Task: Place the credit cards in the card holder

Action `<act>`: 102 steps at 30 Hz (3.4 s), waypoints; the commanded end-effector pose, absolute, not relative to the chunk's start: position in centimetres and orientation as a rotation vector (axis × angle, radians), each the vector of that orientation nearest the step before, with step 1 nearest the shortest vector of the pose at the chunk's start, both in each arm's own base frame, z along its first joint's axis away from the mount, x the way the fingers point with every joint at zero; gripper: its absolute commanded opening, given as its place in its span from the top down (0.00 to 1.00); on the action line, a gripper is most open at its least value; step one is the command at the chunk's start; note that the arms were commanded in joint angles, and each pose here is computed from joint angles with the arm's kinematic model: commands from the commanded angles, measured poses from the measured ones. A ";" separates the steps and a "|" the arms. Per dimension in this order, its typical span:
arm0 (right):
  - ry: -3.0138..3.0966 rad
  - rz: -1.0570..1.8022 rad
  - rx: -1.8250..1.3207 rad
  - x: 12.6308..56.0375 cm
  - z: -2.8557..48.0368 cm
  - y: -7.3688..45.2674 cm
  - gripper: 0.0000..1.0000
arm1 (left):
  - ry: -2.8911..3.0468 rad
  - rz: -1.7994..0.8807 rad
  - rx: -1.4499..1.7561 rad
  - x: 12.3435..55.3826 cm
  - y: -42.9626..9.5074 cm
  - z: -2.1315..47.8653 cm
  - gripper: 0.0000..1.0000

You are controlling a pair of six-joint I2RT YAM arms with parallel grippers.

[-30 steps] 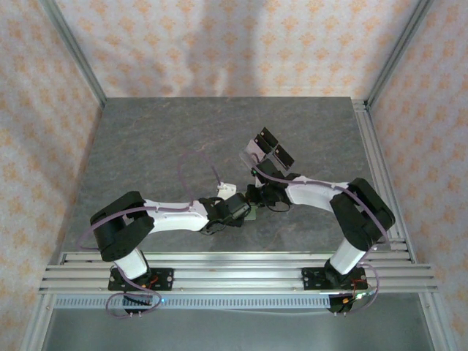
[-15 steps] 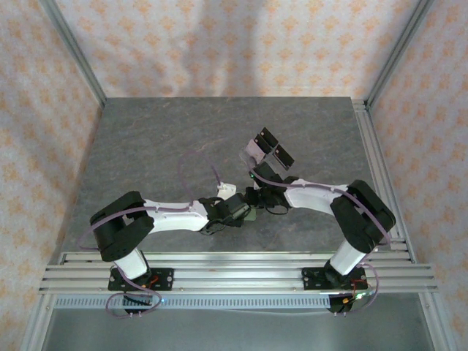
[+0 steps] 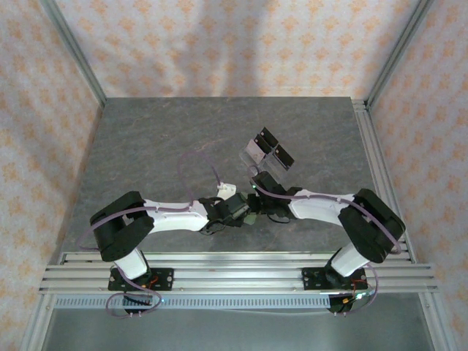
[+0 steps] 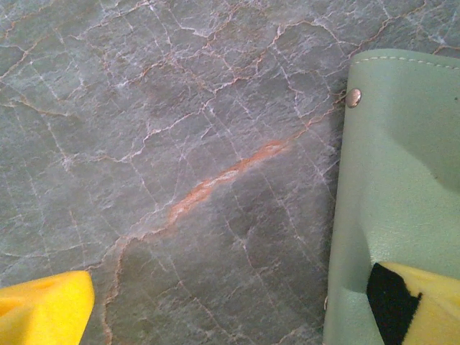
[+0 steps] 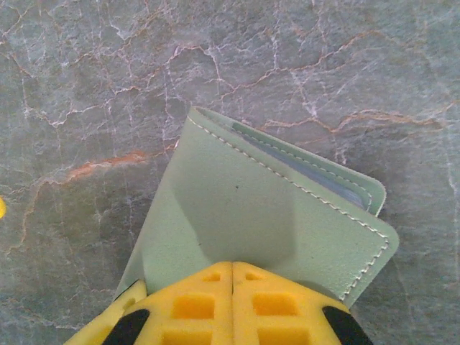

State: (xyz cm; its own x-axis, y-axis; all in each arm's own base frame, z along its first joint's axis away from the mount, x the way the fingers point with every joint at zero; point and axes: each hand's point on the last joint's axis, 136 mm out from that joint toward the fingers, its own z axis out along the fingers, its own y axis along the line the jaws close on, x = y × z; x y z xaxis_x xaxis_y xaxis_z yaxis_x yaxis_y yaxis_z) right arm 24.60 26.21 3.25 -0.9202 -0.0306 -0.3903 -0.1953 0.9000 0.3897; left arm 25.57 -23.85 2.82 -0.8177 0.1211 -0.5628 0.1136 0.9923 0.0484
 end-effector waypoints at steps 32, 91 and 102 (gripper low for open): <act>2.860 0.458 -0.183 18.9 -0.3 25.0 1.00 | 2.541 0.095 0.157 25.0 -22.3 2.6 0.00; 2.751 0.520 -0.104 26.8 5.0 25.4 1.00 | 2.465 0.041 0.067 25.1 -21.8 5.1 0.00; 2.727 0.544 -0.047 26.7 5.3 25.1 1.00 | 2.447 0.053 0.087 25.8 -22.4 5.1 0.00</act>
